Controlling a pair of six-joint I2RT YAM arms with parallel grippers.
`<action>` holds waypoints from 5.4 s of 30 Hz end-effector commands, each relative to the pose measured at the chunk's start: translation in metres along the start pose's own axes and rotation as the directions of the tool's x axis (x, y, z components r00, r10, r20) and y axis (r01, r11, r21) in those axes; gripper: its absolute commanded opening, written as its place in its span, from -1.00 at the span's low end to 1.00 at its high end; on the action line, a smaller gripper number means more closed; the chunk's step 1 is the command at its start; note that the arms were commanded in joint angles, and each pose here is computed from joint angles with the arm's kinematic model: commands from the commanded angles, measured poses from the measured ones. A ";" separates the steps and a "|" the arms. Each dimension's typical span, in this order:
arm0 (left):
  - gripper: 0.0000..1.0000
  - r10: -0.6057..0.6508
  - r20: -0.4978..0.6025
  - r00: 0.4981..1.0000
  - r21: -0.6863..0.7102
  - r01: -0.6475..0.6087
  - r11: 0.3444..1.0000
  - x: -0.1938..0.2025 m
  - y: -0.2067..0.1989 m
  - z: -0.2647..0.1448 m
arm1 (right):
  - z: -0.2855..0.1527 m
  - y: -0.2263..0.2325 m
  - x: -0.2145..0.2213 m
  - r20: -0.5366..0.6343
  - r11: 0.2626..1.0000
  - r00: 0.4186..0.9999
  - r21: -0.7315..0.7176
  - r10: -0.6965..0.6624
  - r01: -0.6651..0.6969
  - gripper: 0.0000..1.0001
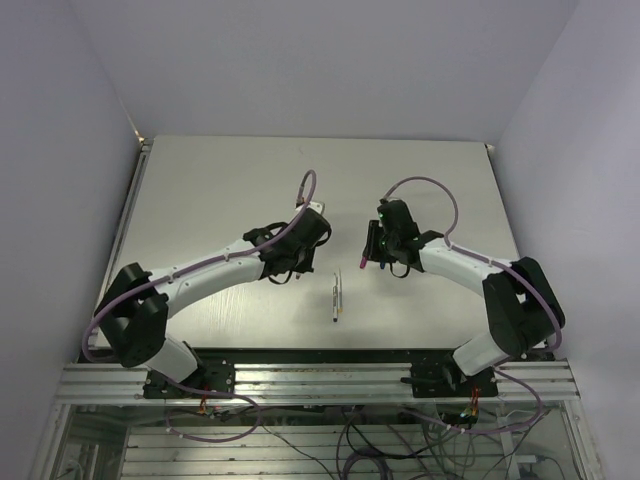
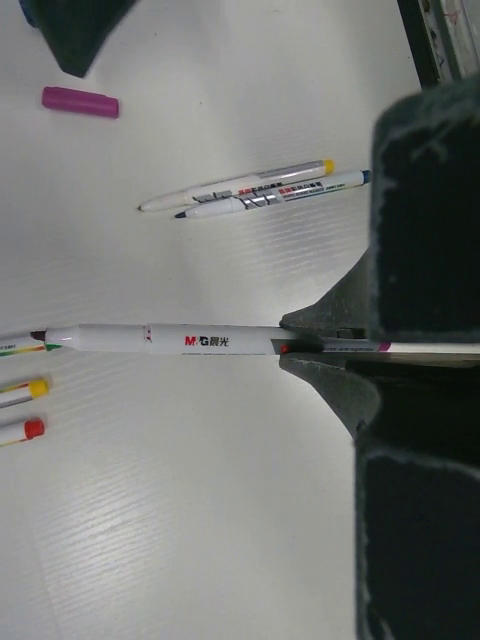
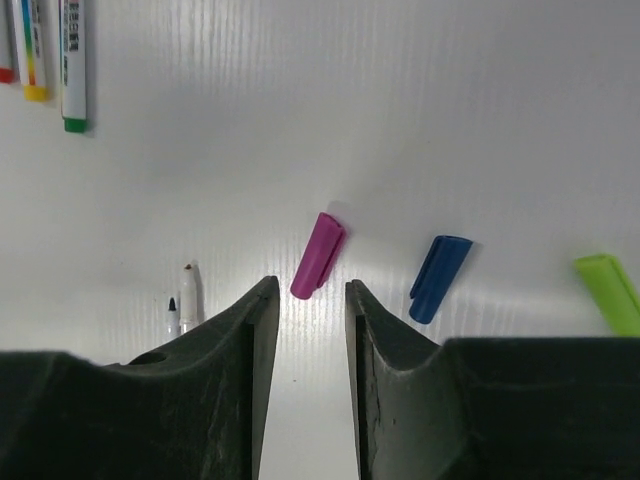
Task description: Insert the pens into the pen caps
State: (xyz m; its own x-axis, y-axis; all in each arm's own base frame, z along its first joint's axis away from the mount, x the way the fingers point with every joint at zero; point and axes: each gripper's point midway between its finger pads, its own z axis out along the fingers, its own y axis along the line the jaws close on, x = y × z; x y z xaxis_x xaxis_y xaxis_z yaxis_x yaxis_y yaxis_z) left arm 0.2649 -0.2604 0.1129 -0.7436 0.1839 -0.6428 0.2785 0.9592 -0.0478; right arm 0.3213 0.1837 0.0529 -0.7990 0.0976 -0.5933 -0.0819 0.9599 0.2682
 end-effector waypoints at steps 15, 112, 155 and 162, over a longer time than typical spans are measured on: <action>-0.86 -0.104 0.013 0.994 0.033 0.103 0.994 -0.001 0.009 0.005 | 0.024 0.007 0.018 -0.105 0.997 0.994 0.060 -0.032 0.038 -0.22; -0.86 -0.262 0.196 0.945 0.696 0.054 0.716 -0.089 -0.118 -0.029 | -0.119 0.051 -0.155 0.542 0.891 0.783 -0.452 0.304 -0.033 -1.00; -0.86 -0.410 0.312 0.857 0.684 0.097 0.723 -0.140 -0.103 -0.036 | -0.080 0.077 -0.080 0.267 0.854 0.960 -0.517 0.087 0.067 -1.00; -0.86 -0.444 0.396 0.804 0.659 0.088 0.747 -0.169 -0.087 -0.041 | -0.068 0.075 -0.058 0.211 0.876 0.978 -0.473 0.010 0.093 -1.00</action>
State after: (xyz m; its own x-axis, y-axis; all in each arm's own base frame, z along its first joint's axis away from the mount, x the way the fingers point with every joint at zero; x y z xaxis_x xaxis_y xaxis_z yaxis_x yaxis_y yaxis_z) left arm 0.2926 -0.3724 0.1794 -0.6829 -0.1586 -0.7131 0.4960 0.6161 -0.6119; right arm 0.3531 0.2241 0.2151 -0.4981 0.3197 -0.8060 -0.4406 0.7073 0.5529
